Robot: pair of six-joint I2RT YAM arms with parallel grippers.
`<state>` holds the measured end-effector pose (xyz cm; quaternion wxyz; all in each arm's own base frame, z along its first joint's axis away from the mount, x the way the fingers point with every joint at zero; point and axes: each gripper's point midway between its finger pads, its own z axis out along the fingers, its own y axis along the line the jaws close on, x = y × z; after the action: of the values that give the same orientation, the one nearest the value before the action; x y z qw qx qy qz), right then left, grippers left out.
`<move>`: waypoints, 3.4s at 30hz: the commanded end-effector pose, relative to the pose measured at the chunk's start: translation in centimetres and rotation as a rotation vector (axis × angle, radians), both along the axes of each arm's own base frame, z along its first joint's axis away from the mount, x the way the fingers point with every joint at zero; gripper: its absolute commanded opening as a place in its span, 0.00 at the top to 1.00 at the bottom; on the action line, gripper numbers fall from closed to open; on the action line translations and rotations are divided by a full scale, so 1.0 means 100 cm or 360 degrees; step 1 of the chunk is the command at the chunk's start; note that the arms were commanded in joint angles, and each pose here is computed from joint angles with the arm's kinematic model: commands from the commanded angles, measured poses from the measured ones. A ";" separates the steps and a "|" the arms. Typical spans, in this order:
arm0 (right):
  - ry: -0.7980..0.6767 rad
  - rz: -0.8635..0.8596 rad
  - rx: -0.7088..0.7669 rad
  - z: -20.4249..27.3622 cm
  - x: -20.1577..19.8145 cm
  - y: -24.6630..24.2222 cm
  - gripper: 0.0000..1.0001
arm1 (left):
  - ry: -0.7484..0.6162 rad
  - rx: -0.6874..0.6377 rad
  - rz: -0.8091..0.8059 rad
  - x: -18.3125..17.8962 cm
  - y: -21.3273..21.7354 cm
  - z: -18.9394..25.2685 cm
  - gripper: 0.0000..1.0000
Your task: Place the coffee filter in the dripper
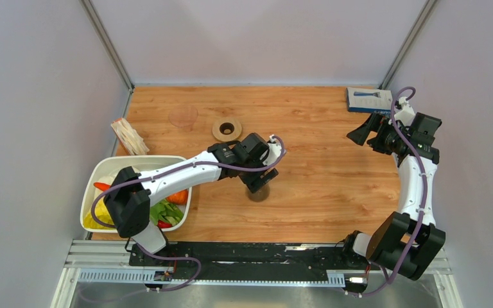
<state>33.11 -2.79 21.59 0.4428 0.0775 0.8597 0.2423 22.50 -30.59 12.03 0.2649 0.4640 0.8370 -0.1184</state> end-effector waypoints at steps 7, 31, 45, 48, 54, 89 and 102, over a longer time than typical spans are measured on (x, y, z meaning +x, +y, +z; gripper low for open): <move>-0.0073 0.0024 -0.0040 0.013 0.002 0.000 0.00 | 0.0048 -0.0199 0.0095 0.004 -0.032 0.032 0.16; -0.0082 0.0060 -0.0022 0.016 0.000 0.005 0.00 | -0.0277 -0.0615 0.0277 0.070 0.009 0.157 0.14; -0.0069 0.0058 -0.0016 0.013 0.001 0.004 0.00 | -0.0195 -0.0525 0.1114 0.212 0.124 0.086 0.23; -0.0062 0.0052 -0.0017 0.012 0.001 0.003 0.00 | -0.0187 -0.0511 0.1182 0.222 0.125 0.063 0.23; -0.0049 0.0052 -0.0018 0.009 0.002 0.002 0.00 | -0.0148 -0.0435 0.1294 0.242 0.126 0.023 0.23; 0.0006 0.0029 -0.0019 -0.002 0.008 -0.004 0.00 | -0.0111 -0.0242 0.1535 0.289 0.153 -0.070 0.21; 0.0009 0.0030 -0.0014 -0.002 0.009 -0.004 0.00 | -0.0028 -0.0280 0.1488 0.290 0.143 -0.064 0.46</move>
<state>33.43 -2.95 20.16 0.4235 0.0811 0.8675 0.2482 50.78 -15.78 3.40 0.3231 0.0203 0.9457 -0.0308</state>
